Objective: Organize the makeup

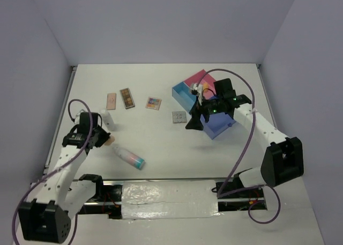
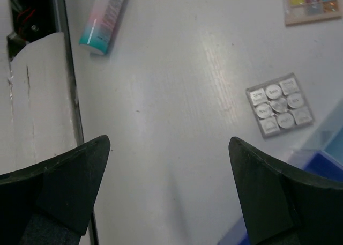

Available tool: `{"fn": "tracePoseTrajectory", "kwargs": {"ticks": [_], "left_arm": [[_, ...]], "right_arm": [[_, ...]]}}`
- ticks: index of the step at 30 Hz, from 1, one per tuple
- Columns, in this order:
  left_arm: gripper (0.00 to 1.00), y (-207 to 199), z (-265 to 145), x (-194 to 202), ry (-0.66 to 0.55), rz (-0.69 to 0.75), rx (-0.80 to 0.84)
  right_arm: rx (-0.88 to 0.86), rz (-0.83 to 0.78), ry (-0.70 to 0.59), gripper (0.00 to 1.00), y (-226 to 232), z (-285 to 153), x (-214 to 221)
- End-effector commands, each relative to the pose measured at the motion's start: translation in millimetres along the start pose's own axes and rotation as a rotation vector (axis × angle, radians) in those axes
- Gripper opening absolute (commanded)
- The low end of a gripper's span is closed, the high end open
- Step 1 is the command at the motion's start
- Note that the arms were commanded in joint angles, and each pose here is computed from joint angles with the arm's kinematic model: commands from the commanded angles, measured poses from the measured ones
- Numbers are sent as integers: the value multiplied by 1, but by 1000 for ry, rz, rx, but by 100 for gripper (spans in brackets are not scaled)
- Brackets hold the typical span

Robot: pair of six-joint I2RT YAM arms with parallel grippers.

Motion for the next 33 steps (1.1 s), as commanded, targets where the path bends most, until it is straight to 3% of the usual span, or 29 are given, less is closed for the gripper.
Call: {"fn": "tracePoseTrajectory", "kwargs": {"ticks": [1, 7, 8, 11, 17, 20, 33], "left_arm": [[0, -39, -41, -23, -127, 82, 325], [0, -98, -80, -15, -142, 73, 891], [0, -111, -97, -21, -193, 96, 1030], [0, -122, -111, -24, -222, 58, 1148], [0, -146, -134, -25, -241, 135, 1225], [0, -158, -136, -23, -237, 147, 1233], [0, -187, -136, -7, -199, 155, 1302]], "right_arm": [[-32, -143, -60, 100, 25, 4, -12], [-266, -113, -72, 100, 56, 24, -3], [-290, -126, -66, 100, 59, 28, -1], [-318, -195, -45, 98, 64, 40, 1], [-215, -277, -73, 87, 72, 64, -34], [-46, -264, -108, 87, 67, 78, -60], [118, -471, -245, 86, 97, 98, -101]]}}
Point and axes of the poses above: each gripper's point midway between its finger pads, its own z axis out along the fingers, its own y axis along the line the jaws close on, x = y × z, the point moved 4 cm from there along -z, back along the fingers, and after that the axes turned 14 degrees about z, right-handed, at the moved point
